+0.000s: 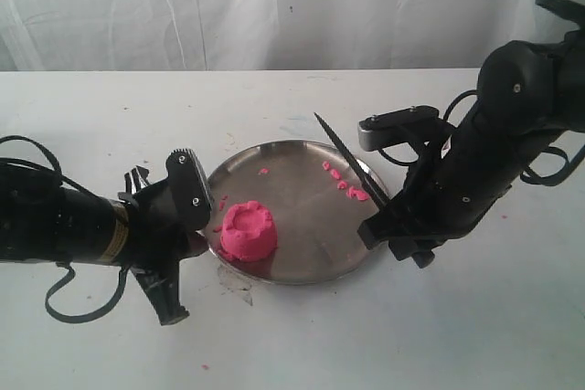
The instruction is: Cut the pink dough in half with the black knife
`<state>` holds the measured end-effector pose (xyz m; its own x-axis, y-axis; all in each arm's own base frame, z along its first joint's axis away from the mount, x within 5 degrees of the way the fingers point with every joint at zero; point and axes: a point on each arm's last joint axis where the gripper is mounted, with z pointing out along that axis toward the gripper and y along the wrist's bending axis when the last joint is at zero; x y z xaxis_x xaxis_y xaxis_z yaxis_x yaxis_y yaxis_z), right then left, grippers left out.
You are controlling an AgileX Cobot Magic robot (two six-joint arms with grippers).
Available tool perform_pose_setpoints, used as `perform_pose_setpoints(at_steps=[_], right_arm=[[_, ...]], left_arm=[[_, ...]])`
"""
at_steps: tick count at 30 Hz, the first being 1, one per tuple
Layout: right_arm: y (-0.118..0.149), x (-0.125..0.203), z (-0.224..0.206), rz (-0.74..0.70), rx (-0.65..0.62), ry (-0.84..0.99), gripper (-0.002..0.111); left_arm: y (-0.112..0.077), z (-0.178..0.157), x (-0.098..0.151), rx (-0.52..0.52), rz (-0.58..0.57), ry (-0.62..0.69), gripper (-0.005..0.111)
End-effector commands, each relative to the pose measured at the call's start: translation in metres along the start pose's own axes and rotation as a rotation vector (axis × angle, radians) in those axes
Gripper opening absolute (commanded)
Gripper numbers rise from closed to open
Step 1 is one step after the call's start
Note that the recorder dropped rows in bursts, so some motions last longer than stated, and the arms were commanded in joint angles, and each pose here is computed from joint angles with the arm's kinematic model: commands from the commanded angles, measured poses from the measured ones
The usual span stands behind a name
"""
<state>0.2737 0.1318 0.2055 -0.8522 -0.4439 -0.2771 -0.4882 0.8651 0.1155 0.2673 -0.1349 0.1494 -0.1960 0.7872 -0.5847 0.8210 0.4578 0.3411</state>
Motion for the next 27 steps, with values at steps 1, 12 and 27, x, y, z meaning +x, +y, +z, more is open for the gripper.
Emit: perform_pose_setpoints(at_steps=[1, 12, 27], right_arm=[[0.001, -0.002, -0.004, 0.01, -0.006, -0.022, 0.0], [0.002, -0.002, -0.004, 0.018, -0.015, -0.022, 0.0], [0.004, -0.002, -0.005, 0.015, -0.025, -0.009, 0.0]], left_arm=[[-0.008, 0.01, -0.005, 0.078, 0.057, -0.09, 0.0], [-0.002, 0.015, -0.003, 0.005, 0.019, -0.087, 0.0], [0.028, 0.054, -0.028, -0.033, -0.008, -0.131, 0.0]])
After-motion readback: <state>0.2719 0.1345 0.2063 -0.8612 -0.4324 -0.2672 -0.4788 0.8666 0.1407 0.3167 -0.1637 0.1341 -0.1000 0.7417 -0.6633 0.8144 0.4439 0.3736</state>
